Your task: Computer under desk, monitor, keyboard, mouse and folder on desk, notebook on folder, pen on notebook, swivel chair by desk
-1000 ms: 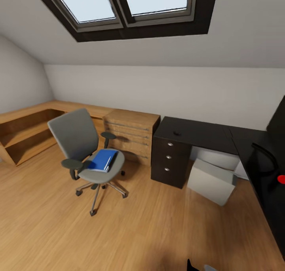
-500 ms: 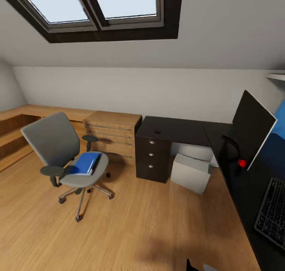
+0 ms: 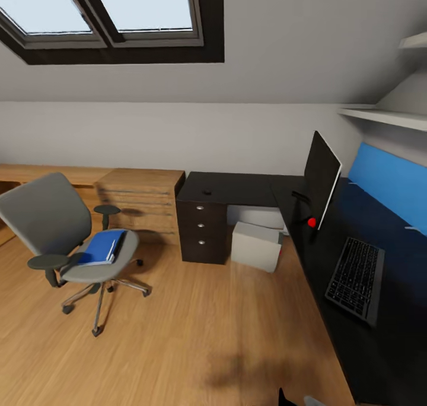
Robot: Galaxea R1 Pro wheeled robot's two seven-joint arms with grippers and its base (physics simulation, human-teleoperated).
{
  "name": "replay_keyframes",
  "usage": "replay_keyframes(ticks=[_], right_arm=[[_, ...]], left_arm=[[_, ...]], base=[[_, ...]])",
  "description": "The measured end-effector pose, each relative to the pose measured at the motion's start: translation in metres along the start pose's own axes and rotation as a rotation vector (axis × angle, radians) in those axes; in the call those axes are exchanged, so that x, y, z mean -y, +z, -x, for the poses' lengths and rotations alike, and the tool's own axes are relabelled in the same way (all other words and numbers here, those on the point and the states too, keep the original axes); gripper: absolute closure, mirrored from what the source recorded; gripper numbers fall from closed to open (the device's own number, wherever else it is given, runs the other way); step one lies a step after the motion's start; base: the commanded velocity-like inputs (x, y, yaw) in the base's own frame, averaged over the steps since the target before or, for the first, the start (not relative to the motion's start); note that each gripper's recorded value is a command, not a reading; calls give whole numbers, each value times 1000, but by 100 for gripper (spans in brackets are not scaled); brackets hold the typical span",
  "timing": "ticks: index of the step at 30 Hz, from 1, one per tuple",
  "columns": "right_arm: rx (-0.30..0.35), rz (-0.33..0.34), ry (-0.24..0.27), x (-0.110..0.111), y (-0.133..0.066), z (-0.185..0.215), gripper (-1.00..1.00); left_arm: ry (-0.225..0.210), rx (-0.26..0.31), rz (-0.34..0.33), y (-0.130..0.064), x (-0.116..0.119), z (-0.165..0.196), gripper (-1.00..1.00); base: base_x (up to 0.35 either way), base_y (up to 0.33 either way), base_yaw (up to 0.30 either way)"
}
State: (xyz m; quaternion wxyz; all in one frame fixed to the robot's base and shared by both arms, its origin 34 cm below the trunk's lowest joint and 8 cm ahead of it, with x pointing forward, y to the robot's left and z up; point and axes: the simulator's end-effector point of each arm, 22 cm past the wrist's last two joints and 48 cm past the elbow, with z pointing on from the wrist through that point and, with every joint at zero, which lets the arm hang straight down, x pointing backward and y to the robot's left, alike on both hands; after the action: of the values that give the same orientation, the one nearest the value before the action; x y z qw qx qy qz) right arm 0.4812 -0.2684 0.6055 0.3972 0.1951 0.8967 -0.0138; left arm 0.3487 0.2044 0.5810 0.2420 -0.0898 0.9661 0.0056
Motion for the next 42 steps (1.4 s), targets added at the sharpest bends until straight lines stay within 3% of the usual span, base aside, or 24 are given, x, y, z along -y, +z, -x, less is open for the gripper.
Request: replay_keyframes(ticks=[3,7,14,17,18,21,23,25,33,34,35,42], right_arm=[[-2,-1,0,0,0,0,-100],[-5,-1,1,0,0,-1,-100],[-10,-4,-8,5,-1,-4,-100],[-19,6,-33,7,-4,-10,-100],[-30,36,-86,4,-9,-19,-100],[-47,67,-141,3,-16,-31,-100],[-68,99,-205,5,-25,-46,-100],[-77,105,-229,10,-28,-52,-100],[-94,99,-266,29,-34,-61,-100],[-108,84,-274,43,-39,-68,-100],[-114,79,-281,50,-42,-71,-100],[-142,48,-303,81,-55,-85,-100]], left_arm=[[2,5,-2,0,1,1,-100],[-7,56,0,-1,0,9,-100],[-4,58,13,-1,-7,-4,-100],[-3,59,14,-1,-8,-5,-100],[-2,59,15,-1,-8,-4,-100],[-1,60,17,-2,-9,-4,-100],[0,56,18,-2,-10,-6,-100],[1,52,18,-2,-10,-8,-100],[10,30,27,-2,-17,-18,-100],[29,-29,57,-5,-37,-50,-100],[37,-42,67,-7,-44,-61,-100],[40,13,85,-11,-57,-63,-100]], base=[[-15,0,-115],[-77,65,-30],[-228,208,-4],[-236,217,-1],[-164,151,0],[-97,89,0],[-31,29,0],[-16,15,0],[-4,4,0],[0,0,0],[0,0,0],[0,0,0]])
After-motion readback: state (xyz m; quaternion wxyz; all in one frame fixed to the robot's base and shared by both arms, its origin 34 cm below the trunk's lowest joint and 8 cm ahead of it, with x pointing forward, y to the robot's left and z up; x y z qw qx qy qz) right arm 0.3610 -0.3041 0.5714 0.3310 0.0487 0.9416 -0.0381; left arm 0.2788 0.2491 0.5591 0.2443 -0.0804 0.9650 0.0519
